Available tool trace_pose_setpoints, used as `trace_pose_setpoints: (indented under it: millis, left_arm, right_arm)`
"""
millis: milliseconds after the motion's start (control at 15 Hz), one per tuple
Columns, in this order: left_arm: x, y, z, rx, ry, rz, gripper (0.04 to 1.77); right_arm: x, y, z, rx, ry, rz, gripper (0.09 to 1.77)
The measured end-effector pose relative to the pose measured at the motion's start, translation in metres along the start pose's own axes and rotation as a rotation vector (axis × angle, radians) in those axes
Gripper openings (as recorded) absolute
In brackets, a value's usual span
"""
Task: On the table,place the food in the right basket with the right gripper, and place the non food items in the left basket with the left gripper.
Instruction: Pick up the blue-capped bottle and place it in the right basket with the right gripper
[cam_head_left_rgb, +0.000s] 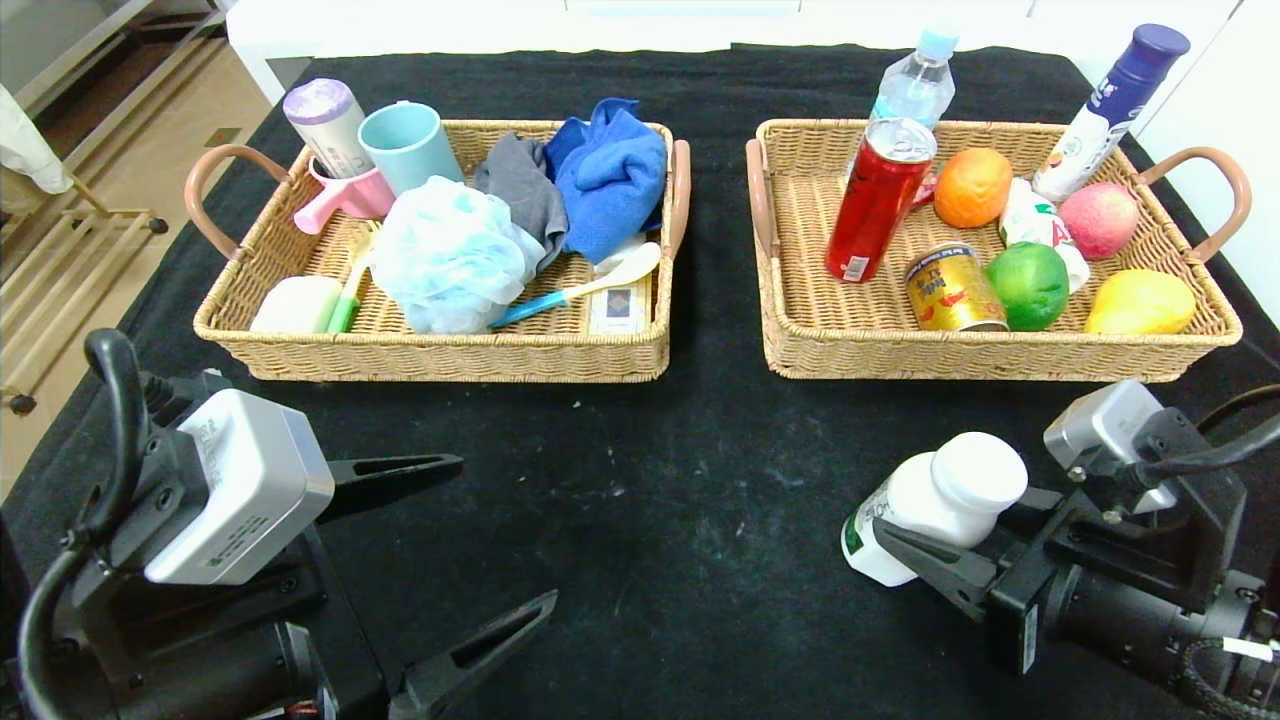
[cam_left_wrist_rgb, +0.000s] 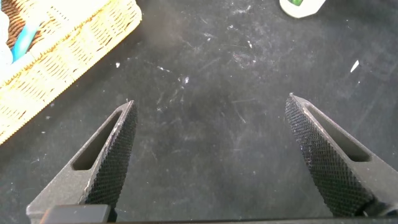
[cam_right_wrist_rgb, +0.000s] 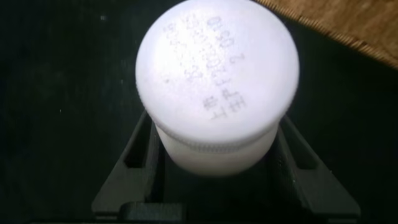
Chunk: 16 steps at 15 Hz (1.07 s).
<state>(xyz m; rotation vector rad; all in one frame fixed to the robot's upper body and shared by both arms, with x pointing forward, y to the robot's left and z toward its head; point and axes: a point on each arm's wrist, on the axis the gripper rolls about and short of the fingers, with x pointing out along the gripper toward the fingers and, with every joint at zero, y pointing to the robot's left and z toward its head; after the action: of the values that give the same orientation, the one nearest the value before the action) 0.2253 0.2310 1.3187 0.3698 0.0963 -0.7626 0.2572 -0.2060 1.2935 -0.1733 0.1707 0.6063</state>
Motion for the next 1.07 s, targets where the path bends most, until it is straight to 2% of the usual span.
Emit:
trace_pose_setpoints:
  millis: [333,600,867,1067]
  left_arm:
    - [0.001,0.0,0.0,-0.001,0.001,0.001,1.72]
    - [0.001,0.0,0.001,-0.001,-0.001,0.0,1.72]
    - [0.0,0.0,0.001,0.0,-0.005,0.001,1.72]
    - [-0.004,0.001,0.004,0.002,-0.021,0.009,1.72]
  right_arm:
    - [-0.013,-0.006,0.021,0.01,-0.098,-0.024,0.96]
    - [-0.017,-0.036,0.045,0.032,-0.176,-0.155,0.96]
    - [-0.025,-0.066,0.064,0.046,-0.189,-0.287,0.96]
    - [-0.027,-0.084,0.086,0.048,-0.247,-0.362,0.96]
